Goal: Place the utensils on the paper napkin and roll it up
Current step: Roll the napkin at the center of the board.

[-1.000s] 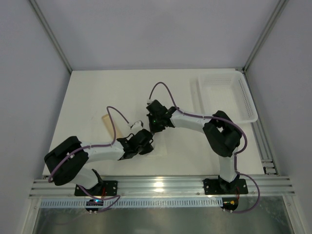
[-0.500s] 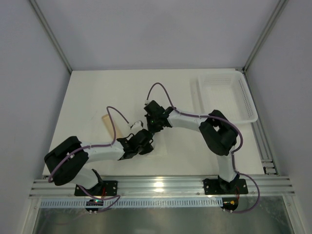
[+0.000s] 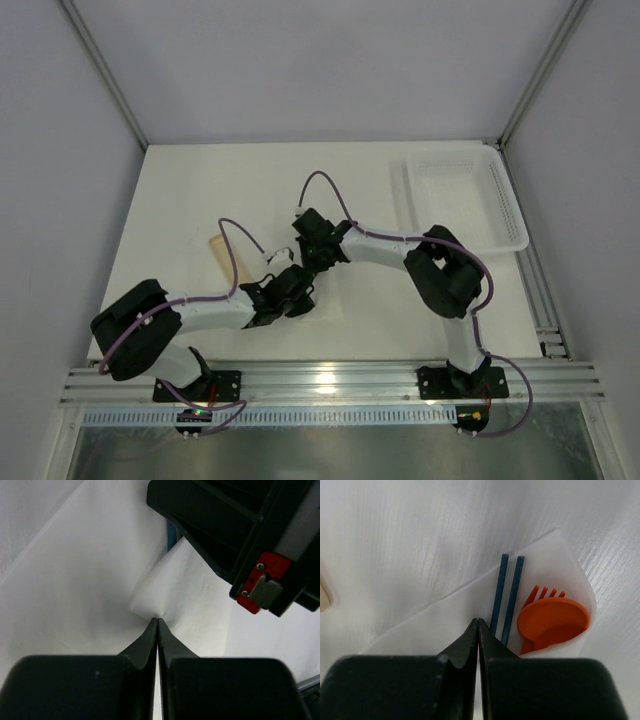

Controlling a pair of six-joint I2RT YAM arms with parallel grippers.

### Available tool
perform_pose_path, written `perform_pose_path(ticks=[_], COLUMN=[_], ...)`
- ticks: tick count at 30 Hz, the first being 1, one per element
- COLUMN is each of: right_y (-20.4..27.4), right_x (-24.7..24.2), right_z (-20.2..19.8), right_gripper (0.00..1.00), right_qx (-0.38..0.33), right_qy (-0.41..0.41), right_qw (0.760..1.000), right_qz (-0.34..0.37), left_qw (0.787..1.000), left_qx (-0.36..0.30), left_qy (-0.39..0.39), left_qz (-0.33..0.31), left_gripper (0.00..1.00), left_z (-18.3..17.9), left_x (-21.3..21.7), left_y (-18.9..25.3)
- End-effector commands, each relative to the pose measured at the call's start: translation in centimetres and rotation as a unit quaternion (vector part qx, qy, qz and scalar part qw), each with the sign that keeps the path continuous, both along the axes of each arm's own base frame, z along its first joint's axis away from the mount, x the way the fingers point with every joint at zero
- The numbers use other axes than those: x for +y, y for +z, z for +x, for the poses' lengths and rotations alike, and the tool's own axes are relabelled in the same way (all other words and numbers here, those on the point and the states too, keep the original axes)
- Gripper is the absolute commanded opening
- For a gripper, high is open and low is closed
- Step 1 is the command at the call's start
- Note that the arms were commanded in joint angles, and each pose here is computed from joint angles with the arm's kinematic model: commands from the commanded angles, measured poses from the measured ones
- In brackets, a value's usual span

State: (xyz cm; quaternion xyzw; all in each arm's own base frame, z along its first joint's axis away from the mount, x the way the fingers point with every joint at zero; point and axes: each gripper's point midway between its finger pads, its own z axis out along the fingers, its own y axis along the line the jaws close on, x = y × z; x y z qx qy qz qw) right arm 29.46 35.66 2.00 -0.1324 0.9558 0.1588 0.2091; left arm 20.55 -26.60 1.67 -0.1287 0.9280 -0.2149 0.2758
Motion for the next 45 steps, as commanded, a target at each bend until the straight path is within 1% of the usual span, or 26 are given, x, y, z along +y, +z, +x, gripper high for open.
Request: perform_pose_path(ticks=[1, 27, 32, 36, 45], right_y=[0.6, 2.3, 2.9, 3.2, 2.8], right_x=[-0.8, -2.4, -1.9, -1.6, -1.8], right_z=[1.1, 1.4, 1.7, 1.7, 1.8], right_gripper=[0.04, 0.04, 0.04, 0.04, 0.04], right_qx=[-0.027, -0.057, -0.065, -0.066, -0.064], right_qy=[-0.007, -0.016, -0.009, -0.004, -0.004], right_qw=[0.999, 0.997, 0.997, 0.997, 0.997], right_qz=[-0.025, -0.041, -0.034, -0.028, -0.037], left_qw=[0.997, 0.997, 0.996, 0.995, 0.994], left_qx=[0.032, 0.034, 0.037, 0.048, 0.054], left_qy=[-0.001, 0.003, 0.003, 0.003, 0.01], left_qz=[0.064, 0.073, 0.077, 0.092, 0.094], left_gripper=[0.0, 0.0, 0.0, 0.0, 0.0], left_z=[-1.7, -1.7, -1.6, -1.7, -1.8], left_x=[2.8, 3.1, 2.9, 3.1, 3.2], left_y=[-2.8, -2.9, -3.0, -3.3, -3.6])
